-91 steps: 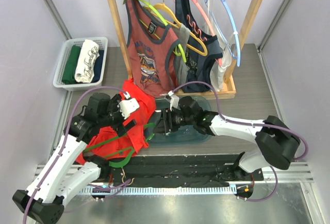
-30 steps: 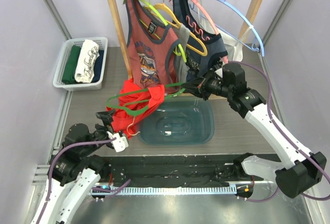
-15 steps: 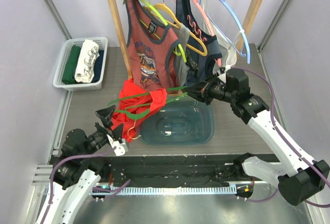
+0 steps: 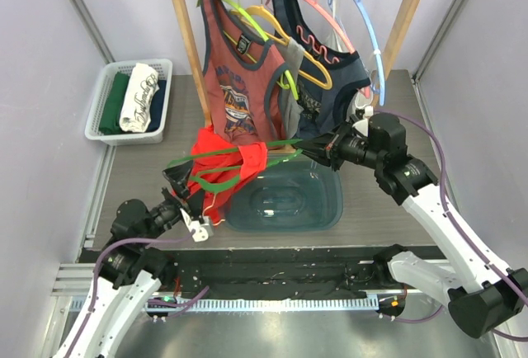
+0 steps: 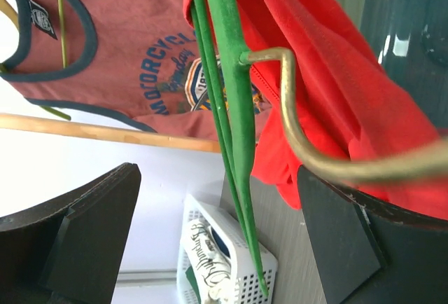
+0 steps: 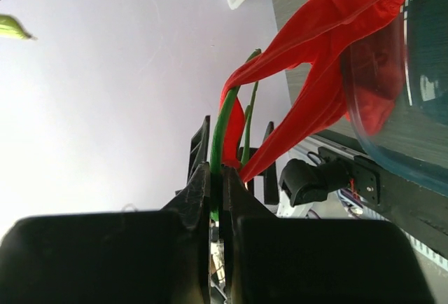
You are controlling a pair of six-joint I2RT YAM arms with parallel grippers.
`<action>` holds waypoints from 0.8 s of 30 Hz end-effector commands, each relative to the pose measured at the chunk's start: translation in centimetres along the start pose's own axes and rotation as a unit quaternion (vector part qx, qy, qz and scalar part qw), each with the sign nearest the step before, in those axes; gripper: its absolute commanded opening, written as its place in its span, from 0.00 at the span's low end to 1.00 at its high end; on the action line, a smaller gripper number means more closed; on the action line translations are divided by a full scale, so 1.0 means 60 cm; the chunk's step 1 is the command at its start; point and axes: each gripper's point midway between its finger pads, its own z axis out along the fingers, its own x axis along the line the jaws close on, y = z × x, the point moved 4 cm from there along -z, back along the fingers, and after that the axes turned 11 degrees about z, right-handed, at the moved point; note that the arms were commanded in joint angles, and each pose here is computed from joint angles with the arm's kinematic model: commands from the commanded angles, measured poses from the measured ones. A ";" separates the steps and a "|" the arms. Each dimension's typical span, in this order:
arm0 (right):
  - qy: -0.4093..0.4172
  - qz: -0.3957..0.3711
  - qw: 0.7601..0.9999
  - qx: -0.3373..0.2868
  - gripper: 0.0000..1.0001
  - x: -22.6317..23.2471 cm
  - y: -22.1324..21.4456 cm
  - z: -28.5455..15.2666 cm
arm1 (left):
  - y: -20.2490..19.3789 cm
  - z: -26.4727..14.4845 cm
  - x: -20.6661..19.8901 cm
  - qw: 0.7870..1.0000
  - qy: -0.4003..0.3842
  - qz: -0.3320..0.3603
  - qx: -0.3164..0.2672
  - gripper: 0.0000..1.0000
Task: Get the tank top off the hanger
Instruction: Pick up the hanger at the center of the board.
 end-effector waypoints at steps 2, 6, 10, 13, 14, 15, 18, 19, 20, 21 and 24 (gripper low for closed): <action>0.071 0.001 0.997 0.029 0.01 0.046 -0.024 -0.026 | 0.009 0.025 0.048 0.997 0.069 0.010 -0.035 1.00; 0.071 0.006 0.997 0.032 0.01 0.041 -0.025 -0.027 | 0.013 0.043 0.074 0.995 0.085 0.002 -0.052 0.91; 0.075 0.007 0.997 0.034 0.01 0.042 -0.025 -0.027 | 0.032 0.048 0.104 0.994 0.068 -0.035 -0.082 0.42; 0.077 0.002 0.996 0.040 0.01 0.045 -0.026 -0.024 | 0.042 0.045 0.132 0.993 0.063 -0.050 -0.091 0.20; 0.077 0.002 0.996 0.040 0.01 0.046 -0.025 -0.022 | 0.047 0.038 0.155 0.992 0.074 -0.049 -0.091 0.18; 0.079 -0.001 0.996 0.041 0.01 0.047 -0.026 -0.022 | 0.047 0.037 0.155 0.992 0.060 -0.060 -0.088 0.17; 0.084 -0.010 0.995 0.045 0.01 0.052 -0.027 -0.022 | 0.056 0.022 0.183 0.992 0.035 -0.094 -0.080 0.15; 0.084 -0.013 0.995 0.047 0.01 0.052 -0.027 -0.020 | 0.056 0.026 0.183 0.991 0.012 -0.109 -0.077 0.15; 0.082 -0.015 0.995 0.048 0.01 0.051 -0.026 -0.018 | 0.071 0.008 0.224 0.991 0.018 -0.107 -0.084 0.15; 0.081 -0.019 0.995 0.047 0.01 0.051 -0.025 -0.017 | 0.074 0.000 0.206 0.988 -0.030 -0.136 -0.074 0.11; 0.078 -0.034 0.995 0.047 0.01 0.052 -0.022 -0.012 | 0.096 -0.025 0.222 0.973 -0.111 -0.187 -0.072 0.04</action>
